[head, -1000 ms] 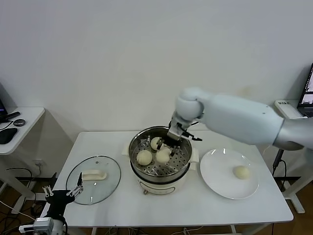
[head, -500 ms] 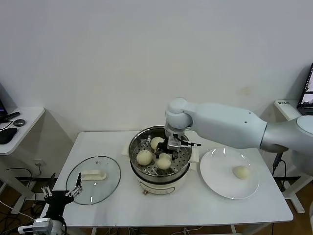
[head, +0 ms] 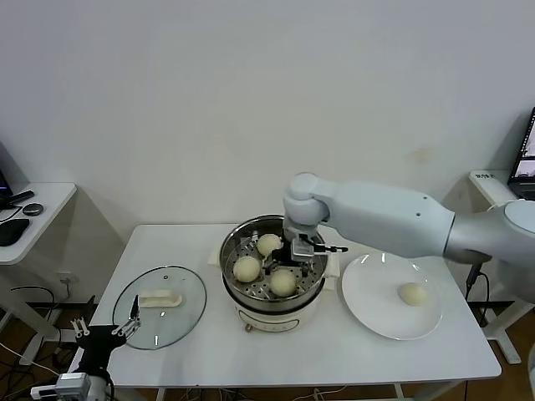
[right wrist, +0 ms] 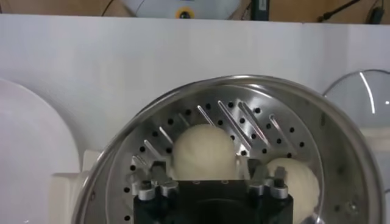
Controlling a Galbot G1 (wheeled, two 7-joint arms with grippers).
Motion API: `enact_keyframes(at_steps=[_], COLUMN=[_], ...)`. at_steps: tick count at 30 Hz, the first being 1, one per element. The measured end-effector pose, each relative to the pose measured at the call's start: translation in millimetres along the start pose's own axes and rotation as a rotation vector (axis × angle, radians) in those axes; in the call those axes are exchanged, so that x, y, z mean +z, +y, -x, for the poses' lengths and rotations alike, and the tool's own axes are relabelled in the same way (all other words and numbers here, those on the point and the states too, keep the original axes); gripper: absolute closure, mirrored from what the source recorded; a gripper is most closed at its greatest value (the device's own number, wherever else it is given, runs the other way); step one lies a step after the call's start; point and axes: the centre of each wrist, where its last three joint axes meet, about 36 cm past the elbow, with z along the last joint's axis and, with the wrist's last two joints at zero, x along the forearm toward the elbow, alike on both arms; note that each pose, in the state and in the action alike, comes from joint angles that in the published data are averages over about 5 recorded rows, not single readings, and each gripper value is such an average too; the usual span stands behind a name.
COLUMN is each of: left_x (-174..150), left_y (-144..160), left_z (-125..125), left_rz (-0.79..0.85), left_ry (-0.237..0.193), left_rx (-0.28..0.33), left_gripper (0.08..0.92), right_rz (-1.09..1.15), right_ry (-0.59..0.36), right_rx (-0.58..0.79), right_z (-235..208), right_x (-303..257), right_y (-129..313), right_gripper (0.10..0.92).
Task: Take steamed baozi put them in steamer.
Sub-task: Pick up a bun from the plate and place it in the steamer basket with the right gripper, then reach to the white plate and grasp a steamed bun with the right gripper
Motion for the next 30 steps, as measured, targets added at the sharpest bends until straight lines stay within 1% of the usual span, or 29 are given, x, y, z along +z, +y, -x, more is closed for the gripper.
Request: enact_keyframes(at_steps=[6,9,13,21,25,30], left_x=[-3.1,-4.4,-6.2,-5.1,-3.3,-2.3], left_y=[1.4,1.4,0.6,-3.2,-6.2,-10.8], left_z=[2.2,3.7,6.0,11.1,13.0,13.0], left_rz=[0.007,0.01,0.011,0.012,0.011,0.014], left_ry=[-0.01,-0.016,-0.023,-0.028,-0.026,-0.024], left_rx=[0.005,0.009,0.016,0.037,0.048,0.061], left_gripper=[0.177,0.177,0.177,0.177,0.177,0.177], right_rz=[0.078,0.18,0.374,0.812,0.996,1.175], right_ry=[0.038,0.075,0.133,0.218,0.235,0.24], right_rx=[0.054,0.087,0.133,0.188,0.193,0.18], right_z=[-31.9,-51.5,-73.6,-92.6,-87.3,-68.8], right_x=[8.9,15.5,23.3,26.2,20.3,10.9], right_y=[11.7,26.8,56.6,142.0,192.8,254.8], right_gripper=[0.2,0.2,0.2,0.2,0.2,0.2])
